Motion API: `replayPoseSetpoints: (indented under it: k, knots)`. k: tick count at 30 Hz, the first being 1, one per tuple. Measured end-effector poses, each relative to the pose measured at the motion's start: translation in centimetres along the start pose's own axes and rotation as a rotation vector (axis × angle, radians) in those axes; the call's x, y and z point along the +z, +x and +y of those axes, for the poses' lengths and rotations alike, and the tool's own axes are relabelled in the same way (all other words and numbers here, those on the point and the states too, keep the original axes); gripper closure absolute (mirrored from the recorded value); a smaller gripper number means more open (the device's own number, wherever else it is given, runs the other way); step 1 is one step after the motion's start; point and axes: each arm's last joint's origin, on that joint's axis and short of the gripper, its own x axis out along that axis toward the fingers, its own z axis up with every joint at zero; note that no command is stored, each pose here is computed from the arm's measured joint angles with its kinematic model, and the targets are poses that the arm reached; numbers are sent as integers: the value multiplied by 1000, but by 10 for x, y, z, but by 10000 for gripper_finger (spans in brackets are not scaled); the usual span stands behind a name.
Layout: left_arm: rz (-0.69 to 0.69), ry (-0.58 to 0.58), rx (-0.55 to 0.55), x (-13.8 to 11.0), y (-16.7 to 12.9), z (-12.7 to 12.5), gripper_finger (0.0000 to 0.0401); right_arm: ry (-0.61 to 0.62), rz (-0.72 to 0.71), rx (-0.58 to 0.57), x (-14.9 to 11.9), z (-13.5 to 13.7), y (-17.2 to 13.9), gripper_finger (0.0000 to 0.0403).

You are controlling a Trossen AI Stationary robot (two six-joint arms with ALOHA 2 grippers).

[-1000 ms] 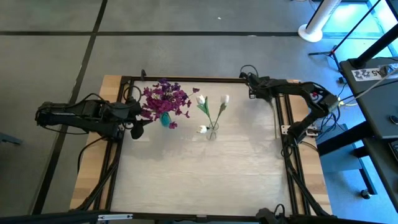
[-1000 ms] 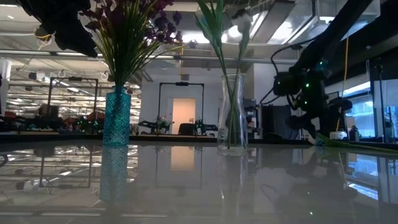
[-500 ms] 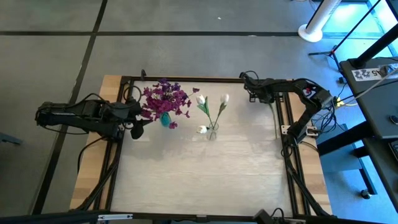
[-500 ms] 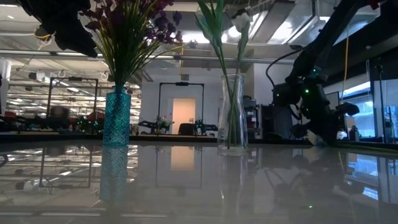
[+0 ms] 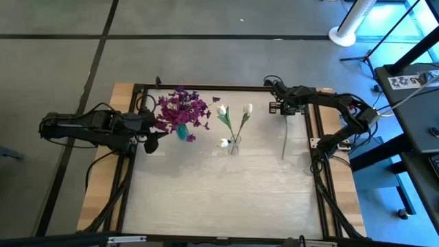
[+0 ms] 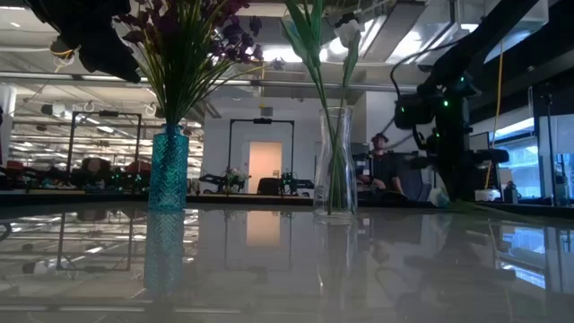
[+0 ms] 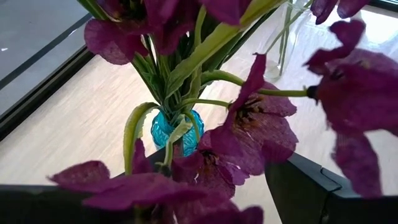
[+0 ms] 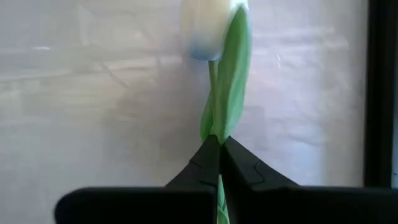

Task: Sort flowers into vase by color
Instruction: Put the white tulip into the transparent flower vase

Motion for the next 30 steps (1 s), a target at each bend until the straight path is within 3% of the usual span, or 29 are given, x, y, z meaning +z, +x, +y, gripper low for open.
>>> replayPoseSetpoints:
  k: [4,11,14,17,23,30]
  knots:
    - [0,0,0,0,0,0,188,-51,-35,24,-9,10,-4,362]
    - [0,0,0,0,0,0,188,-71,-55,0,-22,3,14,242]
    - [0,0,0,0,0,0,188,-64,-101,-2,-26,-1,21,227]
    - [0,0,0,0,0,0,188,-66,-114,6,-27,-1,23,254]
    - [0,0,0,0,0,0,188,-127,-168,63,-31,4,14,387]
    - [0,0,0,0,0,0,188,-136,-497,409,-36,7,-65,393]
